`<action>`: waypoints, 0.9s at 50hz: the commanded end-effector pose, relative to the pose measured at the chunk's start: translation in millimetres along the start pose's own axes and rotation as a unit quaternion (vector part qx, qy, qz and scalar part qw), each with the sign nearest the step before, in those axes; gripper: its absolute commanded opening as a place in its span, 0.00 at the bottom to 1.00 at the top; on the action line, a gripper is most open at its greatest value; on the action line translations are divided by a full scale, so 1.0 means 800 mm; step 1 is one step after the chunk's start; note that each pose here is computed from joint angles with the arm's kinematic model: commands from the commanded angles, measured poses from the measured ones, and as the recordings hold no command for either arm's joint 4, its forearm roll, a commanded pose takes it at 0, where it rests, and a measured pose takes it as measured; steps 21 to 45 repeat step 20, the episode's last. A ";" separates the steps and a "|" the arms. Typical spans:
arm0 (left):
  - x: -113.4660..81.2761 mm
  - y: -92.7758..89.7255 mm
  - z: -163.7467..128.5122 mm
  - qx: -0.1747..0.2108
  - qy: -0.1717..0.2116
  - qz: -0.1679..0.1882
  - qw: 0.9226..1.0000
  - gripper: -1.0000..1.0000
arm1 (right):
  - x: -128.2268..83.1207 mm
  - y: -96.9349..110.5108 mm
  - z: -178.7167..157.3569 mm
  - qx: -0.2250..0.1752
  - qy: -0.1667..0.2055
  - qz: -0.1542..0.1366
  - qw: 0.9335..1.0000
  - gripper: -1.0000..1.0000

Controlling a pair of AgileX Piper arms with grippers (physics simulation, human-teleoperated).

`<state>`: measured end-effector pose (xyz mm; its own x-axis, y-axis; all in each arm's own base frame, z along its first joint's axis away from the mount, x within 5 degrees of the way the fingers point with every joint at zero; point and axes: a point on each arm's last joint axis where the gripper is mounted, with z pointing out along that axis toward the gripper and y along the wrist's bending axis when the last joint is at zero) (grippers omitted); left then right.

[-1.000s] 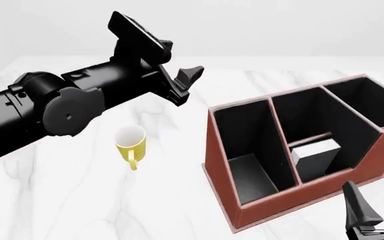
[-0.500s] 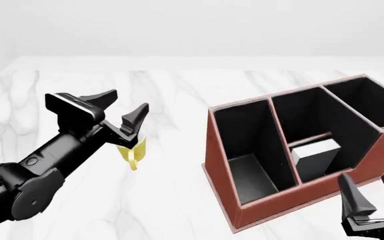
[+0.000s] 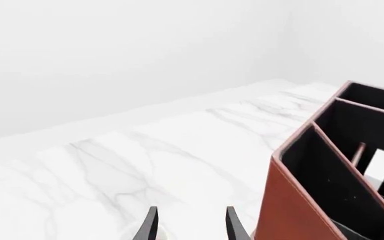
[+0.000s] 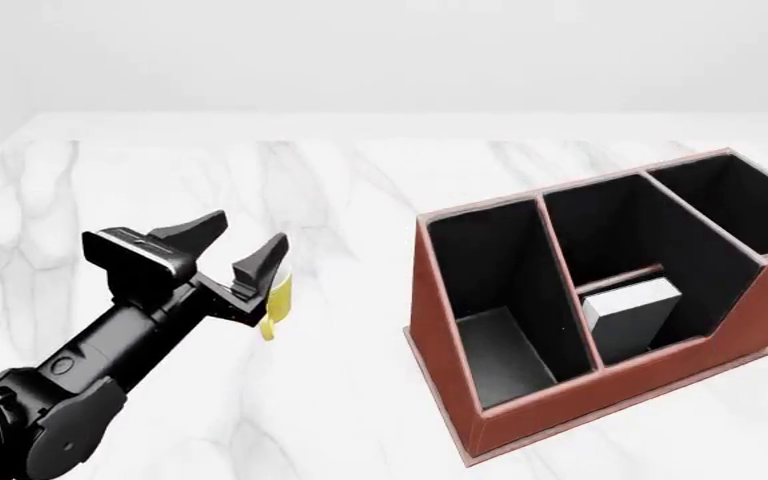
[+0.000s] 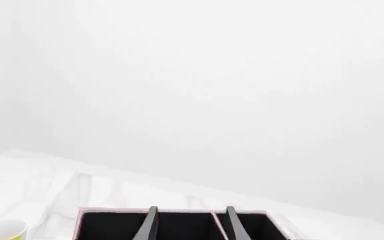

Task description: Pick up the book and place it in the back compartment of the caddy.

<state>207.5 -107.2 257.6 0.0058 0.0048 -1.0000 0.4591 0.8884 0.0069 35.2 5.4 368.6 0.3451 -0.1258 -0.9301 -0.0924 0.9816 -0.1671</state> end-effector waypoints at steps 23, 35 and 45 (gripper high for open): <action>0.018 -0.006 0.001 0.009 0.010 0.001 1.000 1.00 | -0.264 -0.063 -0.293 0.089 -0.395 -0.064 0.912 1.00; 0.018 -0.006 0.001 0.009 0.010 0.001 1.000 1.00 | -0.264 -0.063 -0.293 0.089 -0.395 -0.064 0.912 1.00; 0.018 -0.006 0.001 0.009 0.010 0.001 1.000 1.00 | -0.264 -0.063 -0.293 0.089 -0.395 -0.064 0.912 1.00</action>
